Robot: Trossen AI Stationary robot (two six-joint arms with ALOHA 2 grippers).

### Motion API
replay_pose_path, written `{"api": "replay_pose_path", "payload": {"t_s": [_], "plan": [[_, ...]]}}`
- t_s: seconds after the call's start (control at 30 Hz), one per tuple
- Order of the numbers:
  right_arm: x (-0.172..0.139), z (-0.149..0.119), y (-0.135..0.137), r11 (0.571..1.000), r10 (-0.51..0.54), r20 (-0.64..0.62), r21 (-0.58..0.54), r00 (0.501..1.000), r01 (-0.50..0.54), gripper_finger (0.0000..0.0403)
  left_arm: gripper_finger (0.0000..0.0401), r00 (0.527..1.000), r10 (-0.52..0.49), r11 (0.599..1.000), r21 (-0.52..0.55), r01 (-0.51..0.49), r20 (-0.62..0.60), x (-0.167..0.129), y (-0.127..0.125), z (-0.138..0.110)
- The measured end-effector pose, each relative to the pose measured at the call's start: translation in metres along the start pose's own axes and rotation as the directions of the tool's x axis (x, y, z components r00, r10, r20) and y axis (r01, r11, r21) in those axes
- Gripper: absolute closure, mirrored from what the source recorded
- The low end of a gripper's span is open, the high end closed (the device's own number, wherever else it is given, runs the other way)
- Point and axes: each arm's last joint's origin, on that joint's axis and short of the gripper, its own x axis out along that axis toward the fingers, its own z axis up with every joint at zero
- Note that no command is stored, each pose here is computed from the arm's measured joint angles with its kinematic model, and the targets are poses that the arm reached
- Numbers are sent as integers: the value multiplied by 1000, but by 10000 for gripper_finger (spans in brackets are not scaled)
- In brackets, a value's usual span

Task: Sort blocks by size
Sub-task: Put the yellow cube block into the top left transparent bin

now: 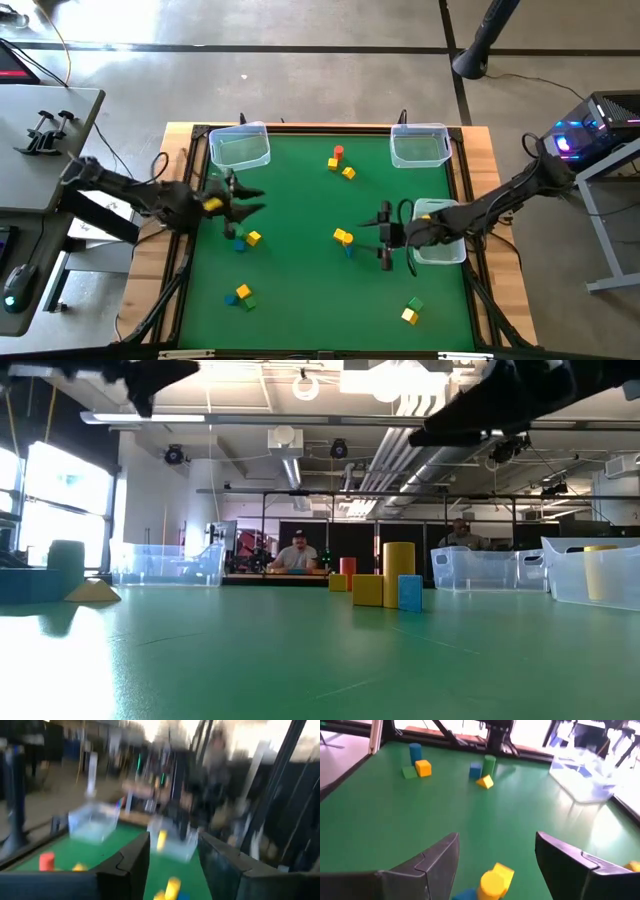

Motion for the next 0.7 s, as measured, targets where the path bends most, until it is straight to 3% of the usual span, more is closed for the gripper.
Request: {"api": "replay_pose_path", "payload": {"t_s": [0.1, 0.2, 0.33, 0.47, 0.6, 0.7], "plan": [[1, 4, -2, 999, -6, 36, -32, 999, 8, 153, 262, 972, 50, 998, 57, -38, -229, 20, -20, 17], [0, 8, -2, 998, -8, 77, -60, 997, 13, 153, 268, 893, 126, 990, 107, -89, -432, 39, -40, 26], [0, 13, -2, 998, -12, 129, -59, 992, 19, 153, 274, 748, 206, 978, 160, -135, -631, 59, -67, 27], [0, 13, -2, 996, -8, 121, -88, 993, 19, 153, 278, 557, 260, 965, 190, -181, -789, 69, -92, 16], [0, 11, -1, 994, -3, 110, -111, 994, 15, 153, 282, 361, 310, 938, 222, -266, -880, 67, -110, 2], [0, 11, -1, 993, -3, 109, -116, 994, 16, 153, 282, 272, 330, 918, 239, -317, -904, 62, -120, -10]]}}
